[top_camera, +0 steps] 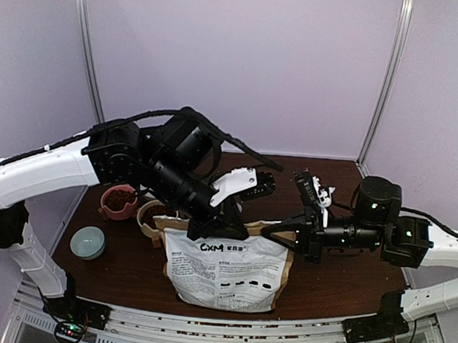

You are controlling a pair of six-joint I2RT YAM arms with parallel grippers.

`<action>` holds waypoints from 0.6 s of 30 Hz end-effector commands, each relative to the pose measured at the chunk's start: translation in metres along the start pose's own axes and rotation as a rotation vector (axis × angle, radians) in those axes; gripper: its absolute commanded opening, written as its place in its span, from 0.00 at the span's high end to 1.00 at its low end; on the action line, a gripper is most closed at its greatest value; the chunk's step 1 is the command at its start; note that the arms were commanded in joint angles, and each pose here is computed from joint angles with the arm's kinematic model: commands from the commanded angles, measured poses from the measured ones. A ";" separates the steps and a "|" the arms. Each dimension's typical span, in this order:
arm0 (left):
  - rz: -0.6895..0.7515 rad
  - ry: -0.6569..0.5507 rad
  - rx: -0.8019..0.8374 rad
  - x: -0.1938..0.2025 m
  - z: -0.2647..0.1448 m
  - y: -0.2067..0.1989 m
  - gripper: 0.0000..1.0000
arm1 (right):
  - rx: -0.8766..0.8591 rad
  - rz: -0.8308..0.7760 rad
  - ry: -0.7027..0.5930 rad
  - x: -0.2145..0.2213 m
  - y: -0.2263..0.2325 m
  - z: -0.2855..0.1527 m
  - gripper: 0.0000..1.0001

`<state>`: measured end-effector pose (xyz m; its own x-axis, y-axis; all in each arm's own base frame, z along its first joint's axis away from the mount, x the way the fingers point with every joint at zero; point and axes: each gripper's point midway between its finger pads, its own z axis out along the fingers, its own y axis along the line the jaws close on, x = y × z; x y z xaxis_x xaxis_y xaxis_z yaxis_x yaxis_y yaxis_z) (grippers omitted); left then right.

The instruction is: Serve the pet food

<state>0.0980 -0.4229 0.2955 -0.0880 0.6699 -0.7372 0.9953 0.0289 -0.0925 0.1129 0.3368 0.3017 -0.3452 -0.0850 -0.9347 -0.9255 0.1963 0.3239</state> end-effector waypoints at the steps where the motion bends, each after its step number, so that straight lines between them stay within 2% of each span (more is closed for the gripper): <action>1: 0.003 -0.049 -0.010 -0.013 -0.005 0.003 1.00 | -0.024 0.000 -0.054 -0.009 0.004 -0.004 1.00; 2: 0.003 -0.052 -0.004 -0.015 -0.004 0.003 0.92 | -0.024 0.000 -0.056 -0.009 0.004 -0.005 1.00; 6: 0.009 -0.069 0.025 -0.025 0.000 0.000 0.74 | -0.021 -0.004 -0.057 -0.008 0.005 -0.009 1.00; 12: 0.025 -0.083 0.035 -0.037 0.007 0.002 0.71 | -0.025 -0.005 -0.049 -0.007 0.006 -0.012 1.00; 13: 0.026 -0.080 0.040 -0.036 0.009 0.002 0.72 | -0.027 -0.004 -0.048 -0.006 0.007 -0.012 1.00; 15: 0.023 -0.071 0.049 -0.034 0.014 0.002 0.85 | -0.025 -0.005 -0.051 -0.007 0.007 -0.014 1.00; 17: 0.021 -0.065 0.050 -0.032 0.015 0.002 0.99 | -0.018 -0.004 -0.052 -0.008 0.007 -0.016 0.90; 18: 0.020 -0.063 0.048 -0.031 0.015 0.002 1.00 | -0.013 -0.006 -0.055 -0.008 0.007 -0.019 0.84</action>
<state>0.0991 -0.4470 0.2967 -0.0861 0.6576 -0.7484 0.9931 -0.0038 -0.1176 0.1085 0.3303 0.3008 -0.3502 -0.0707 -0.9340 -0.9245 0.1864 0.3326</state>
